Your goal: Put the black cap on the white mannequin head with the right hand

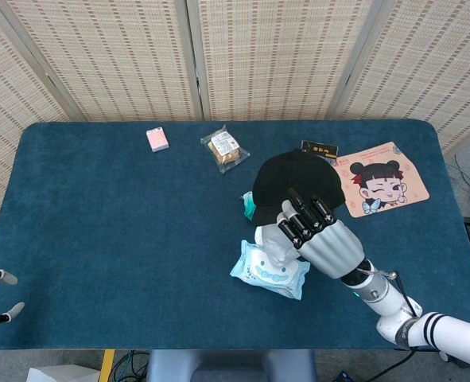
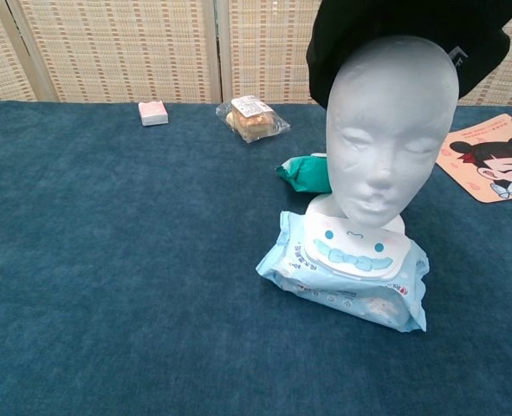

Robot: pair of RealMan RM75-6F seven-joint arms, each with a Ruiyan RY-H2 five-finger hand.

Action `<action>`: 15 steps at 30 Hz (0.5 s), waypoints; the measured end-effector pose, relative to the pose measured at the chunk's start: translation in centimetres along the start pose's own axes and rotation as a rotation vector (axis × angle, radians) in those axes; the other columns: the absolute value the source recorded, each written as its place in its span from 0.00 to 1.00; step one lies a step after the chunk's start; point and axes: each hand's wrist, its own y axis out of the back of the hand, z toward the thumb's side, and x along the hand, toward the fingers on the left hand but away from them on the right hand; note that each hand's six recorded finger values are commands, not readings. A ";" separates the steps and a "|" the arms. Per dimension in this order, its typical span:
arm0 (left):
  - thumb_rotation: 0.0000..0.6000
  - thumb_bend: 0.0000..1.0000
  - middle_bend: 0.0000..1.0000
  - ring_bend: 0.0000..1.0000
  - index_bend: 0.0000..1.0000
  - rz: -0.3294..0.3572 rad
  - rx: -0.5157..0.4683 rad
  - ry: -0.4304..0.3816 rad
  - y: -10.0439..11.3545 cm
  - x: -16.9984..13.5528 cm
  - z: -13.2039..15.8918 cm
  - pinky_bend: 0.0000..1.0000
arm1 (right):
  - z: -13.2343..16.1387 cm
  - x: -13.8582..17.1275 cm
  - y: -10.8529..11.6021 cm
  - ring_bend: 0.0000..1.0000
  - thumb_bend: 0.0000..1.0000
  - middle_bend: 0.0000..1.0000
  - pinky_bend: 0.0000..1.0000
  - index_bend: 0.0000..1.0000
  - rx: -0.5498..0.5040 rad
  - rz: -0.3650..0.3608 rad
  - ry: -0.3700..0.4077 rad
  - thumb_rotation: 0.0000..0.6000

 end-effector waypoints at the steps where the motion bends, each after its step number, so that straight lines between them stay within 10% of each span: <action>1: 1.00 0.12 0.45 0.35 0.47 -0.002 0.000 -0.001 0.0 0.0 0.0 0.54 | 0.2 0.1 0.1 0.30 0.47 0.50 0.52 0.66 0.004 -0.001 0.007 1.00; 15: 1.00 0.12 0.45 0.35 0.47 -0.015 -0.006 0.001 -0.2 0.1 -0.1 0.54 | 2.3 1.0 0.6 0.30 0.47 0.50 0.52 0.66 0.037 -0.014 0.071 1.00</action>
